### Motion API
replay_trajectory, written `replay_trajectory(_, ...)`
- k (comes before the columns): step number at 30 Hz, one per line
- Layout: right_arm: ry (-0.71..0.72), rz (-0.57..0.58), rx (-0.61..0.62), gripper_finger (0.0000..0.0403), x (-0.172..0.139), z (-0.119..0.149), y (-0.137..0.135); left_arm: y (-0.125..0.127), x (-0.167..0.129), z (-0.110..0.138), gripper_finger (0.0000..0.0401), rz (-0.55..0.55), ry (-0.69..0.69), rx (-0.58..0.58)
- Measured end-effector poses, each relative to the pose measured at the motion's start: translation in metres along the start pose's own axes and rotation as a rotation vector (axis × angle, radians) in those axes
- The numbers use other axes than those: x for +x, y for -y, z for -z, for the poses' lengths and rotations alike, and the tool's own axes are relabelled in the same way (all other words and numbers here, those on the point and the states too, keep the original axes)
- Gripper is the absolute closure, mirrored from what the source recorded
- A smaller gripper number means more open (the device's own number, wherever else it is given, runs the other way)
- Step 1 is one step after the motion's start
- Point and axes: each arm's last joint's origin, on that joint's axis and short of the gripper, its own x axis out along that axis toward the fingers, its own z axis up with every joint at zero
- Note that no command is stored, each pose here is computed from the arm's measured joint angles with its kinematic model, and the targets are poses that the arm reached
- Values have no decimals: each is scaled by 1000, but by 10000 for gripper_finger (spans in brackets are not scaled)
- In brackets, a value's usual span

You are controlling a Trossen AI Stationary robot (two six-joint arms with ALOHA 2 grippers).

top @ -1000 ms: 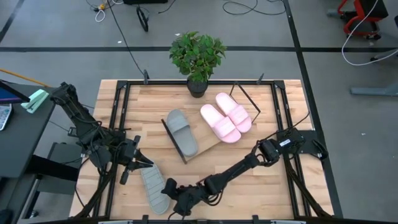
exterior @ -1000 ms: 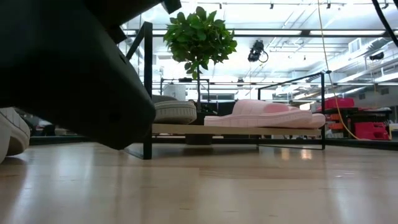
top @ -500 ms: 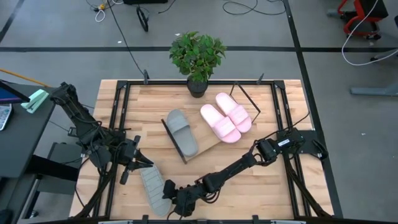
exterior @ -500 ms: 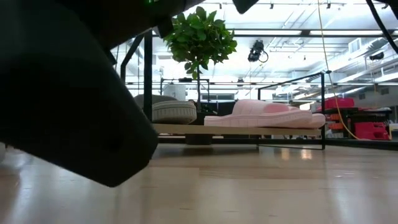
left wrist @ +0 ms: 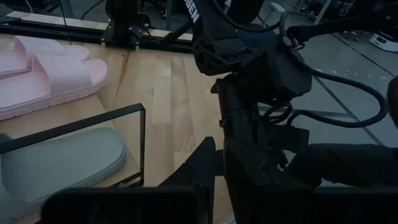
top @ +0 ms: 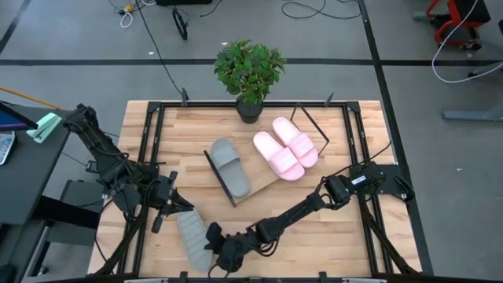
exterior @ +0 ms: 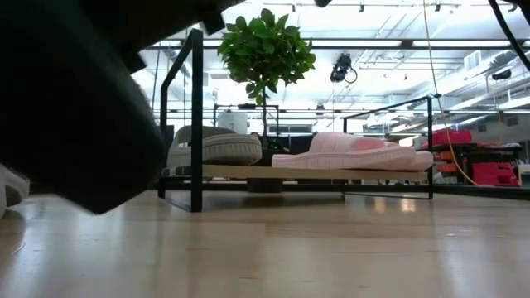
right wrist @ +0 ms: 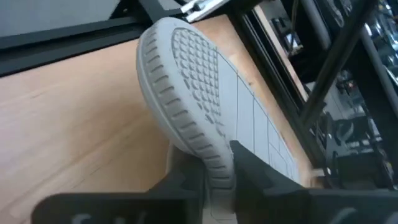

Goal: Pick and place slides into the shelf
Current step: Put the gray slipper on the shelf

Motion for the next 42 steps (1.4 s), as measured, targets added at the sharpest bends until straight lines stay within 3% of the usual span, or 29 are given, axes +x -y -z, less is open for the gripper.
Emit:
replay_trajectory(5,-29,61,-6,354,-17,-16,7,0,0,0,366,0,0,1)
replay_trajectory(9,5,107,54,354,-49,-41,32,0,0,0,360,-1,-1,3)
replay_trajectory(16,141,90,334,355,-131,-84,84,0,0,1,363,-3,-7,8)
replay_trajectory(24,209,-47,677,355,-238,-102,132,0,0,1,366,0,-8,4)
replay_trajectory(28,198,-206,810,355,-283,-95,148,0,0,1,358,1,-8,-2)
replay_trajectory(33,76,-348,957,356,-317,-71,164,0,0,1,353,1,-8,-2)
replay_trajectory(42,-143,-428,1103,357,-315,-13,198,0,0,1,346,1,-8,-2)
